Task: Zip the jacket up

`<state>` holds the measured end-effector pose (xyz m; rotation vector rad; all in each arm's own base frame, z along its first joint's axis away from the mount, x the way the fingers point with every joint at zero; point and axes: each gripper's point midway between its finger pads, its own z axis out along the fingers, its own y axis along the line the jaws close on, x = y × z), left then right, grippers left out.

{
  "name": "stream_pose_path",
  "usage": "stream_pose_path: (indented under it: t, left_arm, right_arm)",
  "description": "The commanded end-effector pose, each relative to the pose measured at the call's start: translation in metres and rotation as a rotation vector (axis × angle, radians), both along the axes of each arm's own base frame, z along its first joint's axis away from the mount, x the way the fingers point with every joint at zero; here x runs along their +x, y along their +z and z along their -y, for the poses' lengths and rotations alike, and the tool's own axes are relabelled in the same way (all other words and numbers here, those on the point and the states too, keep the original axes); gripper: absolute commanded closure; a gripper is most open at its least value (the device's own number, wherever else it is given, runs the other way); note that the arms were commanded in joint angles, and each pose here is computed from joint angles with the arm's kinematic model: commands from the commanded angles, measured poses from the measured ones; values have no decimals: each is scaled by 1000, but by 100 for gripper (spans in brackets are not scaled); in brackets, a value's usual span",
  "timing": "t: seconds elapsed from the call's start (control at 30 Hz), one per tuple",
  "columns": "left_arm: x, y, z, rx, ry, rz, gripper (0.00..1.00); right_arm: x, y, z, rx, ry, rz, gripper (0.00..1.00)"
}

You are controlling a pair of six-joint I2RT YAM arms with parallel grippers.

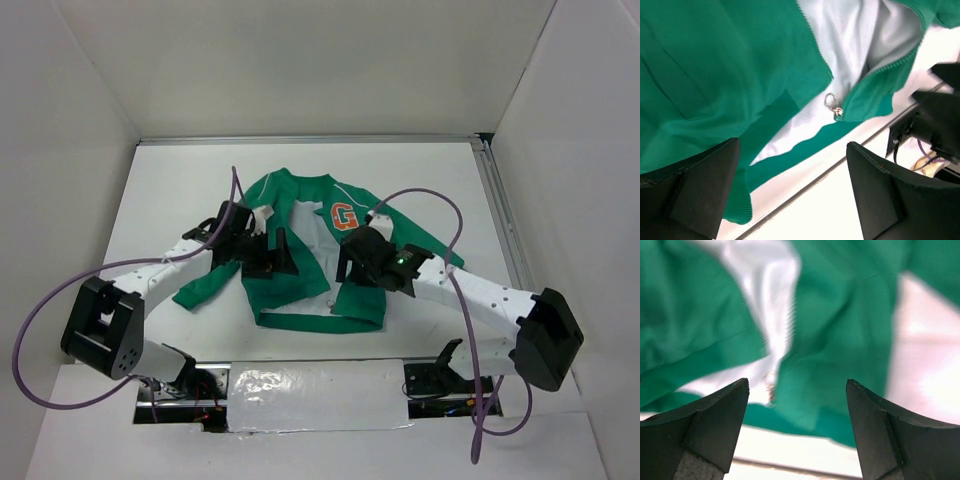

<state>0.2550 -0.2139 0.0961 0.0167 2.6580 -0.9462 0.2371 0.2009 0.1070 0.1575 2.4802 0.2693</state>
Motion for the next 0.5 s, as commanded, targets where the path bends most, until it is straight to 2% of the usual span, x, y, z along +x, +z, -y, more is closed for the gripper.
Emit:
stream_pose_path:
  t: [0.0, 0.23, 0.33, 0.47]
  left_arm:
    - [-8, 8, 8, -46, -29, 20, 1]
    - [-21, 4, 7, -53, -43, 8, 1]
    - [-24, 4, 5, -50, -43, 10, 1]
    - [-25, 6, 5, -53, -40, 17, 1]
  right_arm:
    - [-14, -1, -19, 28, -37, -28, 15]
    - [-26, -33, -29, 11, -155, -88, 20]
    - [-30, -46, -38, 39, -132, -100, 21]
    - [-29, -63, -41, -1, -133, -125, 23]
